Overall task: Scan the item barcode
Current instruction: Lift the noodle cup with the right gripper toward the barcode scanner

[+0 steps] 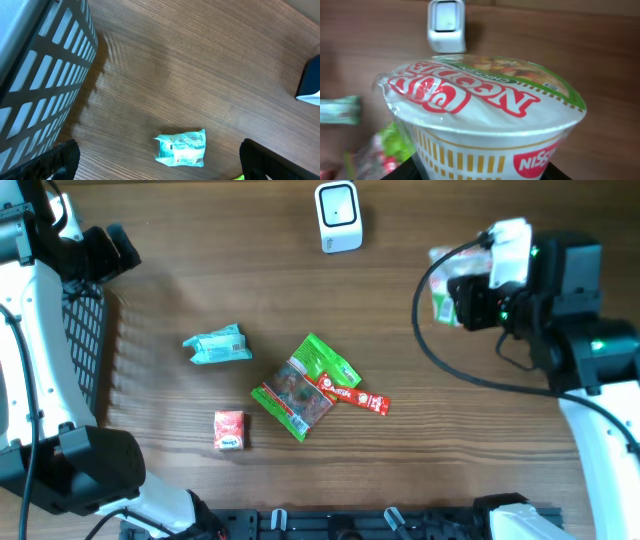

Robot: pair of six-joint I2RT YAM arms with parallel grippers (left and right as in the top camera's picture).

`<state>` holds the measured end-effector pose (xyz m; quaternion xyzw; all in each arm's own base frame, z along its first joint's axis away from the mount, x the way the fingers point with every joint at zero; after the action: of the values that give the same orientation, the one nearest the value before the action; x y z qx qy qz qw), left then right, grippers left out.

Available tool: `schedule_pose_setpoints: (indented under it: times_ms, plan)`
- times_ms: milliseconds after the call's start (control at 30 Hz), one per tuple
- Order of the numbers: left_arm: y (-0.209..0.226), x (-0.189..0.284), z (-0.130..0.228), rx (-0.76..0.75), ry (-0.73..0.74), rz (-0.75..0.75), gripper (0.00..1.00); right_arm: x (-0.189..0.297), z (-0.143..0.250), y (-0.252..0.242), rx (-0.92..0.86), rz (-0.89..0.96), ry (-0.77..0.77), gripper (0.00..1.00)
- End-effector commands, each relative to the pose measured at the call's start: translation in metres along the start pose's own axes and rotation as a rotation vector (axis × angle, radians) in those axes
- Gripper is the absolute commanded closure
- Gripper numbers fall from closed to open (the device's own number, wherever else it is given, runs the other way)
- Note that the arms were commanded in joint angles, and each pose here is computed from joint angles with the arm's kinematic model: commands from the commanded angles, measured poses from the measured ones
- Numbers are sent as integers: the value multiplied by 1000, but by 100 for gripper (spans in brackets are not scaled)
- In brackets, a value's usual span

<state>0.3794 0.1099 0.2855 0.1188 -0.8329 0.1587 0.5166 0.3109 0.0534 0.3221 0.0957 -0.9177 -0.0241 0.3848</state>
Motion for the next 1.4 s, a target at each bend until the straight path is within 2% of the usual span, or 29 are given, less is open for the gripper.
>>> schedule_pose_setpoints:
  times_ms: [0,67,200,333,467,533,600,667,800,1000,1067,1300,1367]
  plan:
    - [1,-2,1,0,9,9,0,-20,-21,-7,71,206,31,56]
    - [1,-2,1,0,9,9,0,-42,-24,8,147,290,63,56]
    - [1,-2,1,0,9,9,0,-96,-19,47,418,506,92,57]
    - [1,-2,1,0,9,9,0,-152,-31,93,755,708,10,56]
    - [1,-2,1,0,9,9,0,-185,-61,114,969,908,-90,60]
    - [1,-2,1,0,9,9,0,-192,-81,122,961,944,-208,67]
    - [1,-2,1,0,9,9,0,-203,-93,136,915,874,-366,64]
    - [1,-2,1,0,9,9,0,-221,-92,139,893,792,-426,63]
    - [1,-2,1,0,9,9,0,-251,-94,133,861,758,-545,66]
    - [1,-2,1,0,9,9,0,-304,-68,144,913,590,-617,66]
    - [1,-2,1,0,9,9,0,-312,-62,144,845,555,-647,65]
    - [1,-2,1,0,9,9,0,-311,-65,140,712,526,-680,66]
    - [1,-2,1,0,9,9,0,-297,-76,135,616,564,-706,61]
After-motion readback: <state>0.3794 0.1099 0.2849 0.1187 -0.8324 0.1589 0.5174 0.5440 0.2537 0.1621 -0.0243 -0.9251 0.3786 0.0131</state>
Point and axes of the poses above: each gripper's point midway between its finger pads, its own x axis back along the fingers, its own y axis along the line the jaws close on, z = x × y, the point moved 5 cm from there along x, back along the fingers, and after that the axes turned 4 degrees about -x, right-handed, at the moved point
